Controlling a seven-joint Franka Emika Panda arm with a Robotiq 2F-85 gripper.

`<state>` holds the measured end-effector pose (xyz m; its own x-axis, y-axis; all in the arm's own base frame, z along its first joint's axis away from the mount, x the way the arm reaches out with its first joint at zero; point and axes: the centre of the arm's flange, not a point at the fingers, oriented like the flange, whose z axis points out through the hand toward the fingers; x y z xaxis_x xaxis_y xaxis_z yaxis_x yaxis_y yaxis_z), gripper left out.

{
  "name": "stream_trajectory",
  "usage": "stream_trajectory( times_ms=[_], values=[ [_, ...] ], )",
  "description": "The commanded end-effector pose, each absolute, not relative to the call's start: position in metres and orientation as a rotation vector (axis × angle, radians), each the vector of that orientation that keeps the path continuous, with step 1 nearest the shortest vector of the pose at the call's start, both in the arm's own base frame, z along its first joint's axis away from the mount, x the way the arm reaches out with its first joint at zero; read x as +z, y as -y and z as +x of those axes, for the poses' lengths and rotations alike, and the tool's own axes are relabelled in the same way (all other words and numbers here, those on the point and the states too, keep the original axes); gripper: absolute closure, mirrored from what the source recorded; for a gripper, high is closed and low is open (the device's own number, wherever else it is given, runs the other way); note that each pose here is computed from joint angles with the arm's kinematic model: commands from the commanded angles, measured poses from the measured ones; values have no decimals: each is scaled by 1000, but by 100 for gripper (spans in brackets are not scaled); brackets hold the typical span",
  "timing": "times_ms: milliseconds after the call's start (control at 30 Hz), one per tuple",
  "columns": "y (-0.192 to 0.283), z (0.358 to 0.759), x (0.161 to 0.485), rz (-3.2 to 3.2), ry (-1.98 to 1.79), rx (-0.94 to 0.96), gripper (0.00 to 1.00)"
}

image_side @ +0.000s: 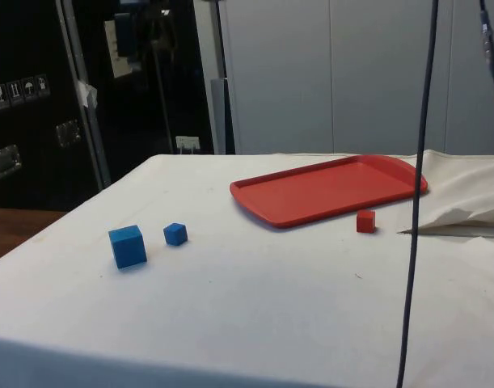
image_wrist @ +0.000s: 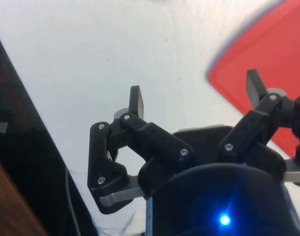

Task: Pick up the largest block and place it onto the tray.

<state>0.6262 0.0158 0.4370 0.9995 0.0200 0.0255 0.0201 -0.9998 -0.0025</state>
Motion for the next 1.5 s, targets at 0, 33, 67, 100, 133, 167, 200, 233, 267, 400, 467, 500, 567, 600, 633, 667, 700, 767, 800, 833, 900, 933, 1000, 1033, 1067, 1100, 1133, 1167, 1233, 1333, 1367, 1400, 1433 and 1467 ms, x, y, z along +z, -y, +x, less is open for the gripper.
stream_trajectory(
  times_ms=[0,33,67,100,133,167,200,233,267,400,467,500,567,600,633,667,700,767,800,833,900,933,1000,1033,1067,1100,1133,1167,1233,1333,1367,1400,1433,1467],
  values=[
    [-19,628,432,-3125,31,-52,0],
    [-22,629,427,-3119,33,-52,0],
    [-24,629,424,-3115,32,-54,0],
    [-25,630,422,-3111,29,-54,0],
    [-26,630,419,-3106,28,-55,0],
    [-24,630,421,-3117,28,-39,0],
    [-27,630,417,-3104,30,-54,0],
    [-32,631,411,-3095,29,-54,0],
    [-33,631,409,-3092,29,-53,0],
    [-40,634,399,-3081,27,-53,0],
    [-45,637,393,-3074,26,-54,0],
    [-48,638,391,-3071,26,-55,0],
    [-49,639,389,-3069,25,-54,0],
    [-54,643,385,-3066,25,-58,0],
    [-56,645,383,-3066,25,-60,0],
    [-58,647,382,-3065,24,-60,0],
    [-60,649,380,-3065,23,-61,0],
    [-67,656,376,-3061,24,-70,0],
    [-70,658,374,-3061,22,-71,0],
    [-66,656,376,-3071,23,-69,0],
    [-75,662,370,-3061,23,-74,0],
    [-77,664,368,-3062,22,-75,0],
    [-82,667,363,-3064,23,-74,0],
    [-85,668,361,-3066,25,-71,0],
    [-89,670,355,-3067,25,-67,0],
    [-86,669,358,-3073,29,-60,0],
    [-91,670,353,-3067,26,-66,0],
    [-93,671,351,-3067,26,-65,0],
    [-95,671,347,-3063,26,-64,0],
    [-100,672,339,-3056,28,-62,0],
    [-101,673,337,-3055,27,-63,0],
    [-100,672,338,-3064,30,-53,0],
    [-102,673,336,-3055,28,-62,0],
    [-103,674,333,-3054,29,-63,0]
  ],
)
